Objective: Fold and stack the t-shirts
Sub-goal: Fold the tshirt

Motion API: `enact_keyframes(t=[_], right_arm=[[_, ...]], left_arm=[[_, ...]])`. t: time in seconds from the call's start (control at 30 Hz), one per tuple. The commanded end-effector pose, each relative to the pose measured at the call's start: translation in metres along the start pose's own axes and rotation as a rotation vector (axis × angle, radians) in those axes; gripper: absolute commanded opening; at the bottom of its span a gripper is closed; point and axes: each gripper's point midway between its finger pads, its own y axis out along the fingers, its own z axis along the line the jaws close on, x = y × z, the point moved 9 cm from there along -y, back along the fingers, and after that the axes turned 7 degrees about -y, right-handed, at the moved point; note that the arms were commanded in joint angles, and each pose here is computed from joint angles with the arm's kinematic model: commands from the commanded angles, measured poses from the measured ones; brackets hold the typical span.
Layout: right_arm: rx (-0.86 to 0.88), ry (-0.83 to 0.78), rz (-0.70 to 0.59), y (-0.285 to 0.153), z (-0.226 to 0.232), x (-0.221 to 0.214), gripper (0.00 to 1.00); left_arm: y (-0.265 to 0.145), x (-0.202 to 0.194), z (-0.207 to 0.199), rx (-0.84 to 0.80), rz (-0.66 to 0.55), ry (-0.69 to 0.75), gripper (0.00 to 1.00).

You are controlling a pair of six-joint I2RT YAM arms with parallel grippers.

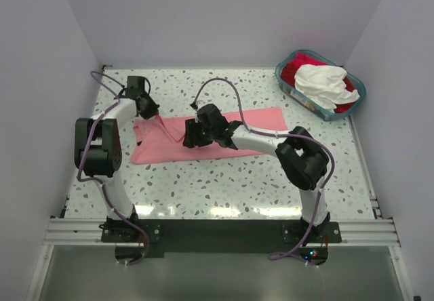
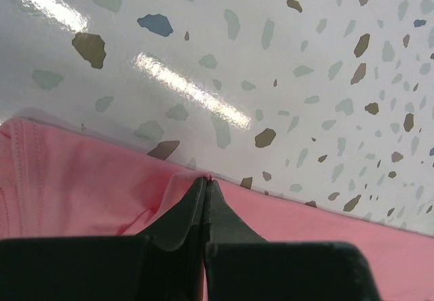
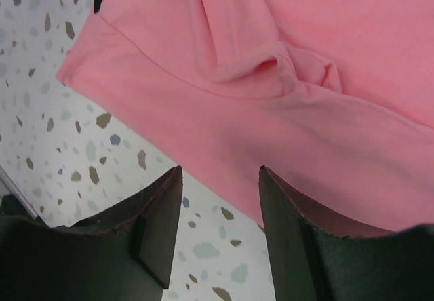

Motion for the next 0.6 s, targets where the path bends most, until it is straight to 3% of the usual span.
enact_keyframes(t=[0.0, 0.23, 0.57], right_arm=[[-0.059, 0.109, -0.199, 0.013, 0.015, 0.028, 0.52], [-0.106, 0.219, -0.292, 0.033, 0.023, 0.035, 0.49], [-0.103, 0.328, -0.289, 0.063, 0.024, 0.034, 0.46]], left_arm=[[-0.017, 0.014, -0.019, -0.093, -0.069, 0.021, 0.0], [-0.016, 0.012, -0.021, -0.116, -0.052, 0.019, 0.0], [-0.013, 0.012, -0.019, -0.108, -0.049, 0.03, 0.0]])
